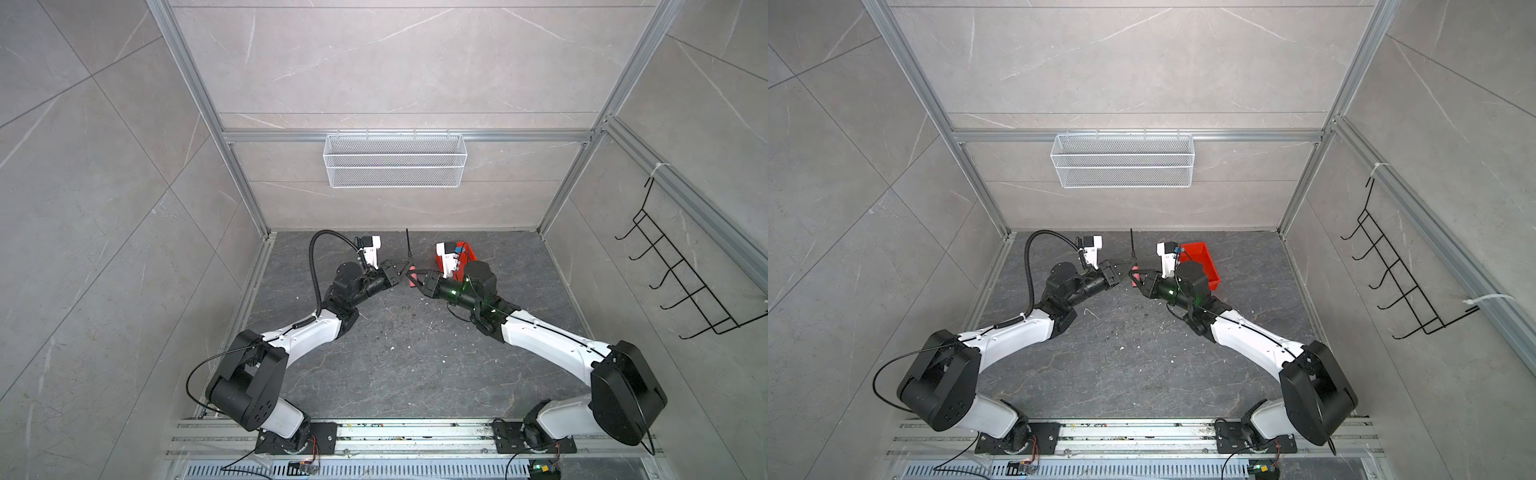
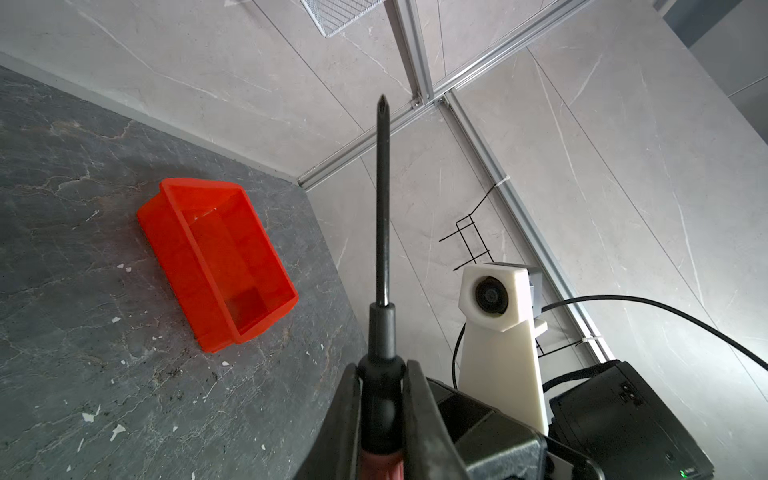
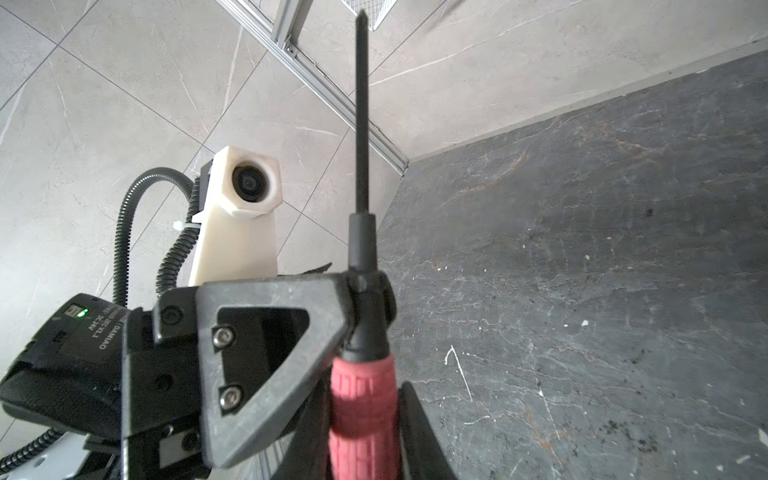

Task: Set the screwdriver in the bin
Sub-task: 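Lift the screwdriver with the left gripper while the right gripper moves to meet it, then close the right gripper on the screwdriver handle and open the left gripper, then release the screwdriver from the right gripper into the red bin while the left arm withdraws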

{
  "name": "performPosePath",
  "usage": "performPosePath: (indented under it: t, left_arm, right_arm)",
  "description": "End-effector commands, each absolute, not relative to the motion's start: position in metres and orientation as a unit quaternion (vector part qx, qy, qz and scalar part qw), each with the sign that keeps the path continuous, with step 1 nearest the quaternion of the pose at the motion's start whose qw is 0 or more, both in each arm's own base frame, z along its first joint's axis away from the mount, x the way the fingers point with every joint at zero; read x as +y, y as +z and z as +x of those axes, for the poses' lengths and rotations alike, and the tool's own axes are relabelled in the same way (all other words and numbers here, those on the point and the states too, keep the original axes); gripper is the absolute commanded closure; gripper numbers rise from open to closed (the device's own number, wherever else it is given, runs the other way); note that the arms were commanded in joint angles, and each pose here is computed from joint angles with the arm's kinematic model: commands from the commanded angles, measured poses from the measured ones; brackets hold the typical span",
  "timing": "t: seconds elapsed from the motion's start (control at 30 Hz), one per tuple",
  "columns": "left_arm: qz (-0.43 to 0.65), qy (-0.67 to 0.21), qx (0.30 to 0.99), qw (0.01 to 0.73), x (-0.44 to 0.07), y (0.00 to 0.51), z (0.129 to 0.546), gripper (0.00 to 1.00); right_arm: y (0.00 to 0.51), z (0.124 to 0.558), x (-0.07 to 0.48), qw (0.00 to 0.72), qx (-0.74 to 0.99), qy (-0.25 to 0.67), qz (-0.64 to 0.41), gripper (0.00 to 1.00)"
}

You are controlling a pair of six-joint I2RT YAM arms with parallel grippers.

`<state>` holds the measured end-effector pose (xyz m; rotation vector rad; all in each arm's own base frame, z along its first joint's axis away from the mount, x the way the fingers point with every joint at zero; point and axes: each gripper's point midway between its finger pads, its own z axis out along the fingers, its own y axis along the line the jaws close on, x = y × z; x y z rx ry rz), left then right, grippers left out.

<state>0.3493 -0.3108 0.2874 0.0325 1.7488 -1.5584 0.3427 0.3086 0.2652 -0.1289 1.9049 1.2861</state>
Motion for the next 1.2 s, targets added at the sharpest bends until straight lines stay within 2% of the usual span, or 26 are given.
performPosePath:
  t: [0.0, 0.03, 0.33, 0.47, 0.6, 0.7, 0.87, 1.17]
  left_arm:
    - [0.038, -0.638, 0.644, 0.421, -0.31, 0.325, 0.34, 1.0]
    - [0.038, -0.637, 0.644, 0.421, -0.31, 0.325, 0.34, 0.99]
    - [0.062, -0.583, 0.666, 0.461, -0.301, 0.317, 0.34, 0.42]
    - [0.104, -0.512, 0.687, 0.505, -0.291, 0.312, 0.339, 0.25]
    - [0.164, -0.428, 0.697, 0.552, -0.28, 0.302, 0.336, 0.09]
    - [0.206, -0.38, 0.7, 0.568, -0.276, 0.292, 0.332, 0.01]
    - [0.271, -0.315, 0.696, 0.585, -0.283, 0.273, 0.323, 0.0]
    - [0.389, -0.279, 0.667, 0.571, -0.325, 0.243, 0.298, 0.0]
  right_arm:
    - [0.283, 0.345, 0.311, 0.419, 0.74, 0.523, -0.059, 1.0]
    - [0.283, 0.344, 0.31, 0.419, 0.741, 0.521, -0.061, 1.0]
    - [0.276, 0.341, 0.299, 0.432, 0.759, 0.48, -0.08, 1.0]
    - [0.264, 0.342, 0.282, 0.448, 0.782, 0.422, -0.092, 1.0]
    - [0.254, 0.346, 0.252, 0.479, 0.808, 0.324, -0.115, 1.0]
    - [0.246, 0.353, 0.225, 0.495, 0.825, 0.238, -0.131, 1.0]
    - [0.233, 0.369, 0.189, 0.491, 0.848, 0.129, -0.151, 1.0]
    - [0.197, 0.409, 0.155, 0.43, 0.888, 0.051, -0.153, 1.0]
